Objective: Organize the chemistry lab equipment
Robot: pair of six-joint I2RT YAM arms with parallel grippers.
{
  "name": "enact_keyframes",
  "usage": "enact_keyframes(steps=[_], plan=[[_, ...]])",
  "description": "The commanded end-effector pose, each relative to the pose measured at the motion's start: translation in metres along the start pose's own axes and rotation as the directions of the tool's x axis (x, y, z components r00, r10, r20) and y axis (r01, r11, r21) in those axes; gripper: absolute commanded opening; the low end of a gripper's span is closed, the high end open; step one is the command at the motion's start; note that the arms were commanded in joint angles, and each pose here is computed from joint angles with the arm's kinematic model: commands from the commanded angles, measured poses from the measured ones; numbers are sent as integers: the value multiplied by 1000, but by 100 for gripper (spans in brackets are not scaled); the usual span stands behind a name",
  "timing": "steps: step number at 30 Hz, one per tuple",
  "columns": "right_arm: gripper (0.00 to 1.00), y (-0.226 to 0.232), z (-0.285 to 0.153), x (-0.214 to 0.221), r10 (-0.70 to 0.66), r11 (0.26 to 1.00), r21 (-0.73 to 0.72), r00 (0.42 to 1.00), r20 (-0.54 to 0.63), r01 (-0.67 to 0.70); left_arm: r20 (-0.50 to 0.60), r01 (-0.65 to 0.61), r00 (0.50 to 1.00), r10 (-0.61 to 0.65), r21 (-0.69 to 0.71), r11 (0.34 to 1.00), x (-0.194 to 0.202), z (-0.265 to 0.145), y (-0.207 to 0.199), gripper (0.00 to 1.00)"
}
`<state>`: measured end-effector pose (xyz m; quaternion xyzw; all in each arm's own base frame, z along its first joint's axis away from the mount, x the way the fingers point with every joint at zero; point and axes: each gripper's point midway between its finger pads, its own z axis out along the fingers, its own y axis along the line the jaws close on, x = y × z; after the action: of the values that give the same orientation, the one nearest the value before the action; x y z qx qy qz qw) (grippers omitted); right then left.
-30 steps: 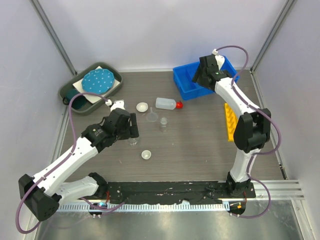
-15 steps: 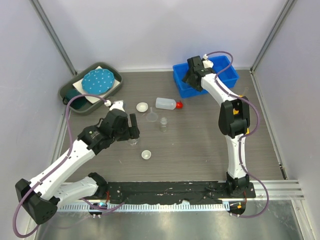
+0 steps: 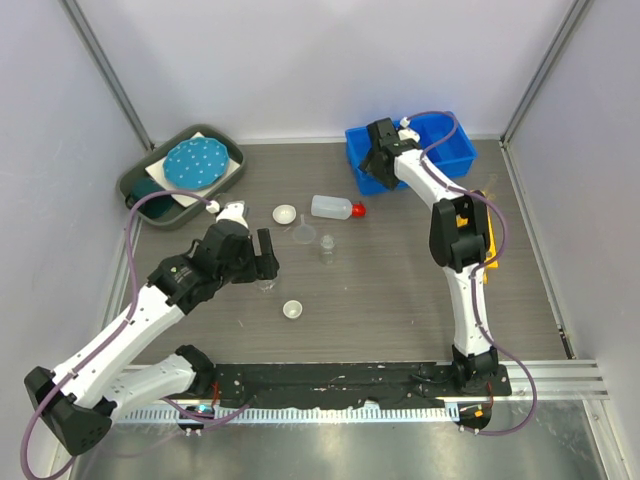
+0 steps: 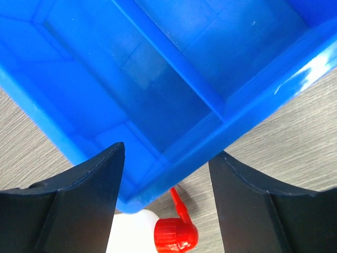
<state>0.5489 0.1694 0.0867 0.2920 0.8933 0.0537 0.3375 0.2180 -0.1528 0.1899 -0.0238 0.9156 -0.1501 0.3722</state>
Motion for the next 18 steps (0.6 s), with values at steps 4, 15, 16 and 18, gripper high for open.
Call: enact_keyframes(steps=[4,15,16,18], plan=[[64,10,6,-7,10,1000,4,1000,13,-10,24,-21,1000,20,35,999,-7,-9,-5,84],[19,3,25,1,6,1000,26,1000,-7,-6,22,-32,999,31,21,999,-4,-12,0,84],[12,0,26,-1,10,1000,30,1000,-5,-10,24,-31,999,31,22,999,-5,-12,0,84],[5,0,26,-1,9,999,31,1000,-1,-9,22,-32,999,32,19,999,-5,-11,0,84]])
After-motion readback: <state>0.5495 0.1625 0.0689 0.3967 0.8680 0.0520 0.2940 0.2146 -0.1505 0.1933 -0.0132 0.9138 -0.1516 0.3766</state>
